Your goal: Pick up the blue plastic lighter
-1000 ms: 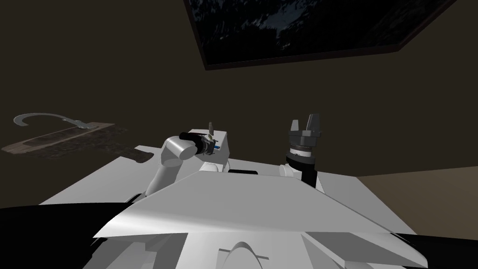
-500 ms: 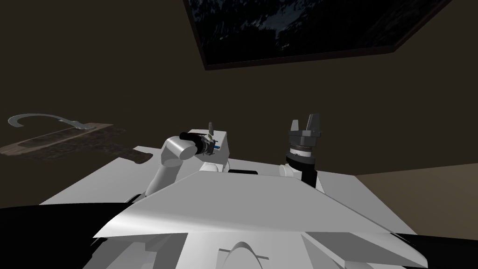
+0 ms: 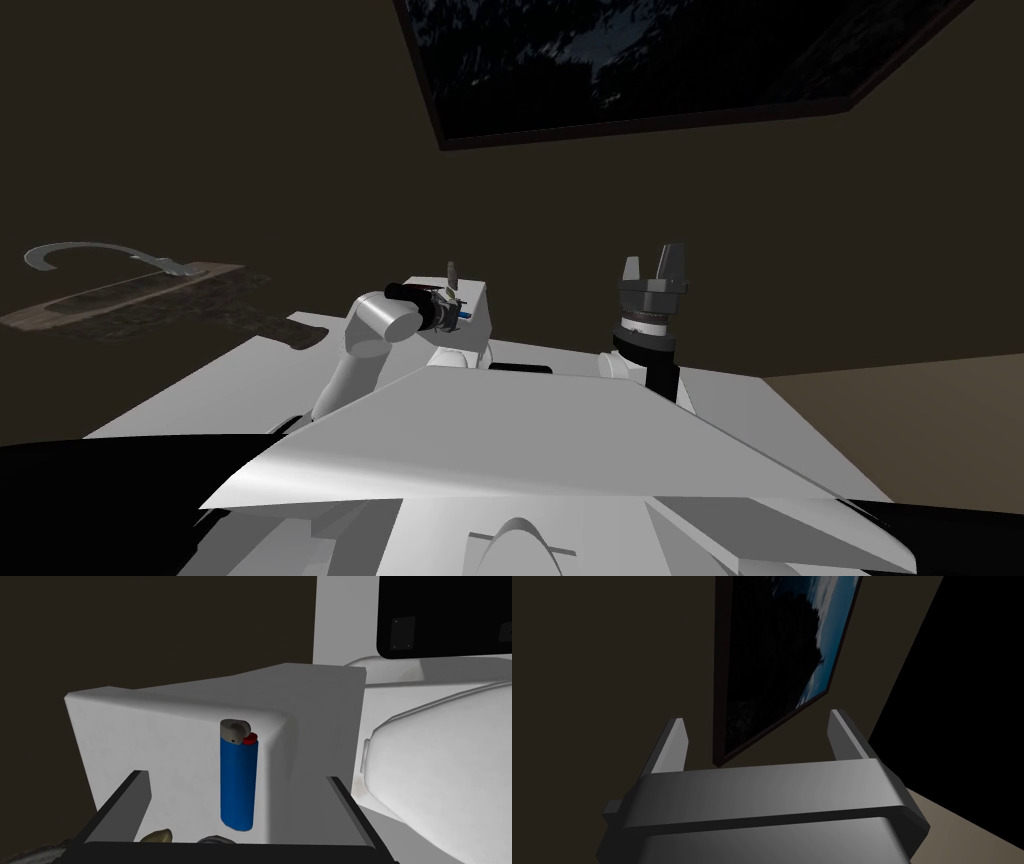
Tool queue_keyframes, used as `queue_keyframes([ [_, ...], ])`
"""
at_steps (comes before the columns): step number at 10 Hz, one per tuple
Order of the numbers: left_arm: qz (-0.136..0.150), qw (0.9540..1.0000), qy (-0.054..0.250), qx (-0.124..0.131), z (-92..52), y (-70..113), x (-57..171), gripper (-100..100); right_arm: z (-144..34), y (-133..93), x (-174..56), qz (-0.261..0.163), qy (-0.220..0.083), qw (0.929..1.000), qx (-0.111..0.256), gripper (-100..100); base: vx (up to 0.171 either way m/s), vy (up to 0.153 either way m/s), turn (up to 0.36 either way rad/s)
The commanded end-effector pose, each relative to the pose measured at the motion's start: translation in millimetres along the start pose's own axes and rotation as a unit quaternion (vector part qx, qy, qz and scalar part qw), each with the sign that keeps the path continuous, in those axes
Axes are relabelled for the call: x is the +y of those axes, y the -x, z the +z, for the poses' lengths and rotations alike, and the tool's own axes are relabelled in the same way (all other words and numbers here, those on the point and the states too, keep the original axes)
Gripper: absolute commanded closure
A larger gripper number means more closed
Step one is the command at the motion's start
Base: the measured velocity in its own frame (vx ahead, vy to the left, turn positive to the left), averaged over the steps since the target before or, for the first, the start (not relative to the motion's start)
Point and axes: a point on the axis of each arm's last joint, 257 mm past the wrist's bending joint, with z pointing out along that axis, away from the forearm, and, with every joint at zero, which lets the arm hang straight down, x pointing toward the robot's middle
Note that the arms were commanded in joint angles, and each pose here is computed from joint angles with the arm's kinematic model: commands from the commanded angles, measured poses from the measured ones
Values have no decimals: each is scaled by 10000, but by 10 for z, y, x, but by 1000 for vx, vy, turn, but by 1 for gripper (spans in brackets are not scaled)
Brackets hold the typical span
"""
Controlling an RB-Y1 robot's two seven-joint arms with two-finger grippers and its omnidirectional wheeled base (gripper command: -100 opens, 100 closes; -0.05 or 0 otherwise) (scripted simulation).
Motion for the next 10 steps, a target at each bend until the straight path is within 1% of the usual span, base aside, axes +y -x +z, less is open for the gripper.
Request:
queue_keyframes([
  [1,0,10000,0,0,0,0,0,-100,0,0,0,0,0,10000,0,0,-11,11,-35],
  [5,0,10000,0,0,0,0,0,-100,0,0,0,0,0,10000,0,0,0,0,0],
  [6,-44,10000,1,-25,5,37,-7,-100,0,0,0,0,0,10000,0,0,-19,19,-63],
  [7,-23,10000,2,-14,3,21,-4,-100,0,0,0,0,0,10000,0,0,-8,8,-27],
  [8,-27,10000,1,-16,4,24,-5,0,0,0,0,0,0,10000,0,0,0,0,0],
  [9,-59,10000,0,-31,63,67,-26,-100,0,0,0,0,0,10000,0,0,-14,-6,-48],
  [10,-91,9999,-1,-48,122,111,-46,-100,0,0,0,0,0,10000,0,0,-37,-10,-74],
])
